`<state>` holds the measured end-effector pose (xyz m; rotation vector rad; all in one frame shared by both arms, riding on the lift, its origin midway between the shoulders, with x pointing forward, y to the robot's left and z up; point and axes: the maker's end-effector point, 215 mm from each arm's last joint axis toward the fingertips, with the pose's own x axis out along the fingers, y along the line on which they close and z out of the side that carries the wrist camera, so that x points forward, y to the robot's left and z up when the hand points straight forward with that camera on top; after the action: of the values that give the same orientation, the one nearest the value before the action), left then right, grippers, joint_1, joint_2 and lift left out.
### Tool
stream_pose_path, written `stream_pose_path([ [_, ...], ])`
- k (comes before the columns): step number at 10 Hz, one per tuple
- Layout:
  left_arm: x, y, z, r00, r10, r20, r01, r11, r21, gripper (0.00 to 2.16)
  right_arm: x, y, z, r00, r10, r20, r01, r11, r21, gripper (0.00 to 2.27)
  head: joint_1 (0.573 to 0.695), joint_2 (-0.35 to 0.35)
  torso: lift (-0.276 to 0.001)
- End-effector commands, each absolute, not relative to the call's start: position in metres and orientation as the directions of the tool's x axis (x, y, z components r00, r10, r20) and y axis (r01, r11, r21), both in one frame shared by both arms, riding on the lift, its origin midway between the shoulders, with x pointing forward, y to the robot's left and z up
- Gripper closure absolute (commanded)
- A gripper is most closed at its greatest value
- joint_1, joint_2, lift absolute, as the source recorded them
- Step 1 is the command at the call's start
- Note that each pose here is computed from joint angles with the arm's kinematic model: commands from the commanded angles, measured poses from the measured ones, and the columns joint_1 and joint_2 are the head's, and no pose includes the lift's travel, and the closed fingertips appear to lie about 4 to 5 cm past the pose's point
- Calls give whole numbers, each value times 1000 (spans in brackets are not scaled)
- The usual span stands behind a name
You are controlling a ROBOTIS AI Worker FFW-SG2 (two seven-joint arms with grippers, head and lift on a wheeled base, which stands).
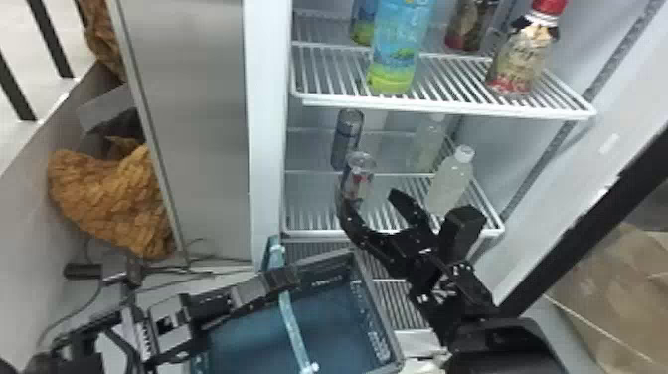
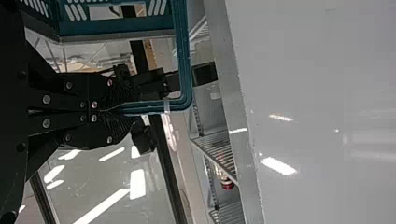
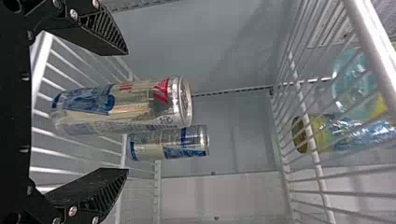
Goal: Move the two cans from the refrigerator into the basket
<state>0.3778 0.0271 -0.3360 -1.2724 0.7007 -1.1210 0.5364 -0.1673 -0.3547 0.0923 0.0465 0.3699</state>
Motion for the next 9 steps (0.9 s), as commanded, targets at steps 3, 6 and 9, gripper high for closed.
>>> stream_pose_path([
  [3, 378, 27, -336, 347, -923, 167, 254, -79, -964, 1210, 560, -148, -361, 919, 390, -49, -385, 918, 90, 153, 695, -157, -219],
  [6, 378, 28, -336, 349, -922, 167, 255, -78, -964, 1210, 577, -142, -370, 919, 388, -70, -382, 920, 91, 153, 695, -140, -219],
  [9, 378, 29, -337, 351, -922, 166, 253, -77, -964, 1210, 590, -130, -374, 910, 404, -93, -396, 913, 95, 153, 695, -128, -219],
])
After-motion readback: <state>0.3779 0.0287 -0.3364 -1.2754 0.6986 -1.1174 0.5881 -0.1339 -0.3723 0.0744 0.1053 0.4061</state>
